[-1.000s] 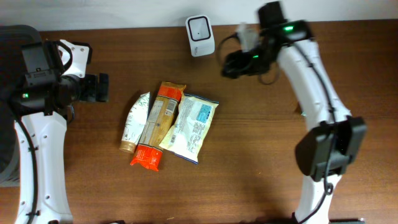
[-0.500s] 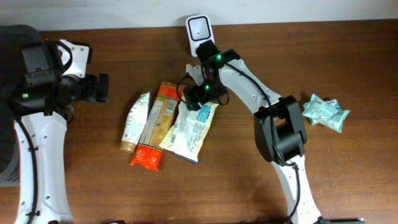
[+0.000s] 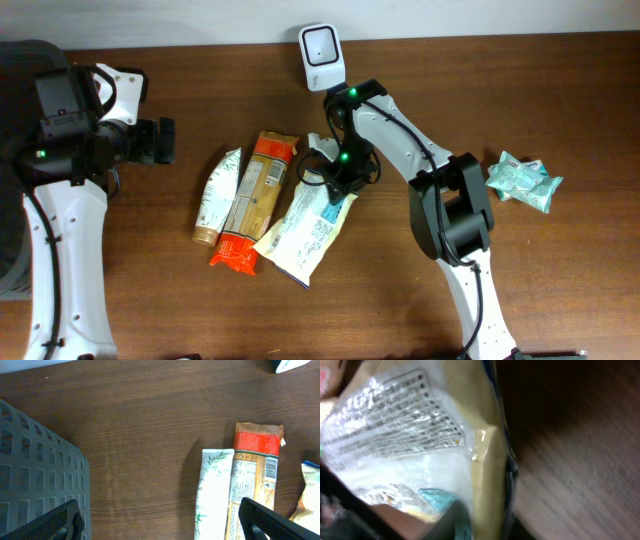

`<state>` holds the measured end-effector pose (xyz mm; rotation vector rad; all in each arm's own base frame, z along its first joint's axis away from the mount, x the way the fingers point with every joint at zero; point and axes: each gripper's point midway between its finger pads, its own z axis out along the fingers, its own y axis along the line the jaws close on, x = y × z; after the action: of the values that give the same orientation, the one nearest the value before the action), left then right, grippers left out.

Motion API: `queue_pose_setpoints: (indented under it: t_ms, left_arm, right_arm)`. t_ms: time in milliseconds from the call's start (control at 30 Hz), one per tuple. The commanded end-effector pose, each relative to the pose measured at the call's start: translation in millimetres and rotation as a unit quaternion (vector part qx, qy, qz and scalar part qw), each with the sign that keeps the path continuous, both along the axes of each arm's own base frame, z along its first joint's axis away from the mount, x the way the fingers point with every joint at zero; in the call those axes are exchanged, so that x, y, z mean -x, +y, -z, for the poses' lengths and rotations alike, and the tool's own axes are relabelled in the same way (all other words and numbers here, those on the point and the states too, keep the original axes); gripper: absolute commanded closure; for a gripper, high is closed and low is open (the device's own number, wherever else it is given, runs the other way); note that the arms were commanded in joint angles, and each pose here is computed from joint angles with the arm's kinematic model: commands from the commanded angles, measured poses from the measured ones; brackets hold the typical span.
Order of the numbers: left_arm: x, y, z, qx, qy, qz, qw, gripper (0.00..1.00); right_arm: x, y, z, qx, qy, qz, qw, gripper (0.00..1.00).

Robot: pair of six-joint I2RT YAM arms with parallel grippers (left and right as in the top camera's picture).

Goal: Scan the item barcode
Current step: 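Reach the right gripper to the white printed bag and grasp it, then drag the white bag right and regrasp it by its top edge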

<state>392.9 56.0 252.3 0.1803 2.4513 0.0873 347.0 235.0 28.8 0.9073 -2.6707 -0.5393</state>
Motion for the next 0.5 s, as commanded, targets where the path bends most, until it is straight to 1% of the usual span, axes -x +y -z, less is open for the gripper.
queue_pose_setpoints:
  t_ms: [0,100,133,267,333,367,433,467]
  left_arm:
    - [1.4,0.2,-8.6,-0.003,-0.012,0.005,1.000,0.01]
    - [1.4,0.2,-8.6,-0.003,-0.012,0.005,1.000,0.01]
    - [1.4,0.2,-8.6,-0.003,-0.012,0.005,1.000,0.01]
    - [1.4,0.2,-8.6,-0.003,-0.012,0.005,1.000,0.01]
    - [1.4,0.2,-8.6,-0.003,-0.012,0.005,1.000,0.01]
    - [1.4,0.2,-8.6,-0.003,-0.012,0.005,1.000,0.01]
    - [1.4,0.2,-8.6,-0.003,-0.012,0.005,1.000,0.01]
    - [1.3,0.2,-8.7,-0.003,-0.012,0.005,1.000,0.01]
  right_arm:
    - [-4.8,-11.3,-2.5,-0.028,0.027,0.033,0.999,0.96]
    - [-24.0,-30.6,-15.2,-0.079,0.043,0.103,0.991,0.96]
    - [-31.6,-42.2,-17.8,-0.083,0.047,0.134,0.986,0.96]
    - [-54.7,-97.1,-19.4,-0.065,0.065,0.254,0.963,0.96]
    - [-55.1,-106.0,-19.9,-0.060,0.074,0.273,0.957,0.96]
    - [-49.7,-104.2,-20.3,-0.051,0.083,0.270,0.958,0.96]
    - [-39.6,-102.1,-17.7,-0.019,0.099,0.274,0.956,0.91]
    - [-35.1,-99.7,-15.6,-0.003,0.101,0.267,0.958,0.78]
